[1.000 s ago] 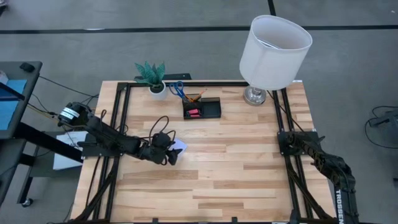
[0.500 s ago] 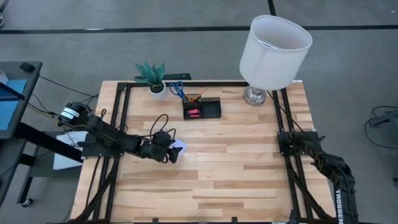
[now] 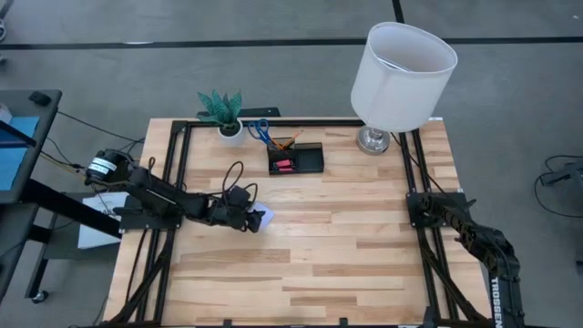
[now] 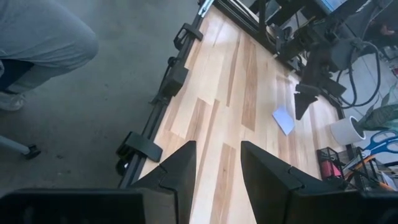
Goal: Pick and place office supplies into organizer
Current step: Put the white sticky notes into the desk organizer
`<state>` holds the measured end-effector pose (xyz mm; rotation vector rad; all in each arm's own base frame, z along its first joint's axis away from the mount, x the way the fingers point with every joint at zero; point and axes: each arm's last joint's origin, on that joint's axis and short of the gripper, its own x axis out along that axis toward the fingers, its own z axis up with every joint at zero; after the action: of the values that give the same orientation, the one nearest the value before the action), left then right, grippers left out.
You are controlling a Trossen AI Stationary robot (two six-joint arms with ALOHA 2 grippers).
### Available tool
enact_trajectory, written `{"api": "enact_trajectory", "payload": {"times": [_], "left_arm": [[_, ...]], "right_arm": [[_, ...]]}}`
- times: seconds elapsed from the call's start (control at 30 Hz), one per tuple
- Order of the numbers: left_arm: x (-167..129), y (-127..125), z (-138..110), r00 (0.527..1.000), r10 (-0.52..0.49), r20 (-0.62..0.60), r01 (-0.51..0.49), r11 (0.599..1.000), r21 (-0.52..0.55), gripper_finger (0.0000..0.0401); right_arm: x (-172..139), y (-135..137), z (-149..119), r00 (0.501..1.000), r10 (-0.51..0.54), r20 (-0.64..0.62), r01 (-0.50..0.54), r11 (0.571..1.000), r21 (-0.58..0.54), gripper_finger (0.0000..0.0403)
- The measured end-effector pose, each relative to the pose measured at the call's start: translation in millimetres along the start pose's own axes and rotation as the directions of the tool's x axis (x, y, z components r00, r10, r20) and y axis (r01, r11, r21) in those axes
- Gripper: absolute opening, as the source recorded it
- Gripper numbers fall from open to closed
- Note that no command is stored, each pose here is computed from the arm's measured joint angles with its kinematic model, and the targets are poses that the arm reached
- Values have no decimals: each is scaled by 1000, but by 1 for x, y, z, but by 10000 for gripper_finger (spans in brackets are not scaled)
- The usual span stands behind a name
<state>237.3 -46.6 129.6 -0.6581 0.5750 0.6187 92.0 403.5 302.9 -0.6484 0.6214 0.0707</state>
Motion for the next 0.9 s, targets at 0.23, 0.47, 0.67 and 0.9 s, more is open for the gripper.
{"api": "enact_trajectory", "payload": {"times": [0.23,0.47,0.67,0.9], "left_arm": [[-1,-9,8,999,2,42,-2,1000,-2,311],[-8,-22,8,991,-33,127,18,993,114,320],[-10,-26,1,993,-118,-4,110,916,387,320],[-10,-21,-10,953,-150,-263,293,669,682,320]], "right_arm": [[0,0,0,1000,0,0,0,1000,26,118],[0,0,0,1000,0,-1,0,999,35,118],[0,0,0,1000,2,-3,-2,999,34,118],[0,0,0,1000,3,-3,-2,999,36,118]]}}
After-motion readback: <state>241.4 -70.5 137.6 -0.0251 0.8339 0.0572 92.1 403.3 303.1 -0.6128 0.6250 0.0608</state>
